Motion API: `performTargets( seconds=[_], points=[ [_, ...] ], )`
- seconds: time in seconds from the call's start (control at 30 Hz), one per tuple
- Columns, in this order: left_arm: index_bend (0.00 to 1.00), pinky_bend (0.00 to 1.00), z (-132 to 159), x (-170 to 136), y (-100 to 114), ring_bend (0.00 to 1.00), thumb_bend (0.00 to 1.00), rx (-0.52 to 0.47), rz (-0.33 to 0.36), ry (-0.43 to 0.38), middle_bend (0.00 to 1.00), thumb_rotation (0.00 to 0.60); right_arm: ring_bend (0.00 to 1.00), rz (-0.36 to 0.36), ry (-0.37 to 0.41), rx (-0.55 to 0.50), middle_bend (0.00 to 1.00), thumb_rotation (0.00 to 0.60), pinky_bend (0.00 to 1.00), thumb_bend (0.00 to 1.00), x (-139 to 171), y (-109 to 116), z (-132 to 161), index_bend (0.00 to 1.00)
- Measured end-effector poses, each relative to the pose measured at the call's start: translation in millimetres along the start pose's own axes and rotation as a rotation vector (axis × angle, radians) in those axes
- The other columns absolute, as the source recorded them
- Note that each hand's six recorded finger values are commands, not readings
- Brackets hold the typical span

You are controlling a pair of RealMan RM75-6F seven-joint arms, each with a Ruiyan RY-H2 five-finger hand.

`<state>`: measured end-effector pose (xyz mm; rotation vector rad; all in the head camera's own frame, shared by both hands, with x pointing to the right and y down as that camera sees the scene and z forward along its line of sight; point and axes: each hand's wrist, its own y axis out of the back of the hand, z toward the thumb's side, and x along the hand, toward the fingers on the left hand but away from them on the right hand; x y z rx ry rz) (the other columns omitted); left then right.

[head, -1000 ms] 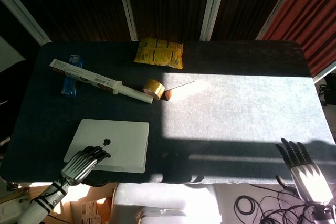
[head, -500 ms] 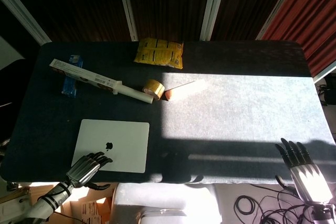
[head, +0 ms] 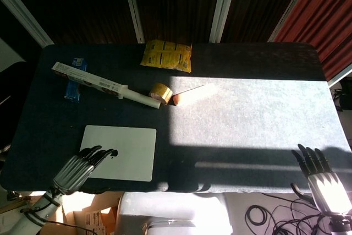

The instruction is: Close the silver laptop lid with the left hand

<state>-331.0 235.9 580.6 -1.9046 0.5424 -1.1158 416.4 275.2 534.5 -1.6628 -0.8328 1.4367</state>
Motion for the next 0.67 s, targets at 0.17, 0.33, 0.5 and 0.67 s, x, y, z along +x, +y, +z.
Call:
performTargets(
  seconds=[0.17,0.33,0.5,0.67],
  points=[
    [0.02,0.21,-17,-49,35,0.03,0.13,0.025,0.092,0.114,0.1,0.393,0.0,0.007,0.004,0.011,0.0,0.6,0.0,0.22,-1,-3,2,0.0],
    [0.01,0.17,-19,-90,8,0.01,0.1,-0.006,0.069,0.256,0.08,0.524,0.0,0.015,0.016,0.027,0.0,0.6,0.0,0.22,-3,-7,8,0.0],
    [0.0,0.15,-23,-106,-20,0.0,0.0,-0.066,0.064,0.288,0.08,0.6,0.0,0.021,0.022,0.039,0.0,0.6,0.0,0.22,-4,-10,11,0.0],
    [0.0,0.15,-19,-106,-24,0.0,0.0,-0.038,0.088,0.295,0.07,0.6,0.0,0.008,0.026,0.035,0.0,0.6,0.0,0.22,-3,-8,13,0.0]
  ],
)
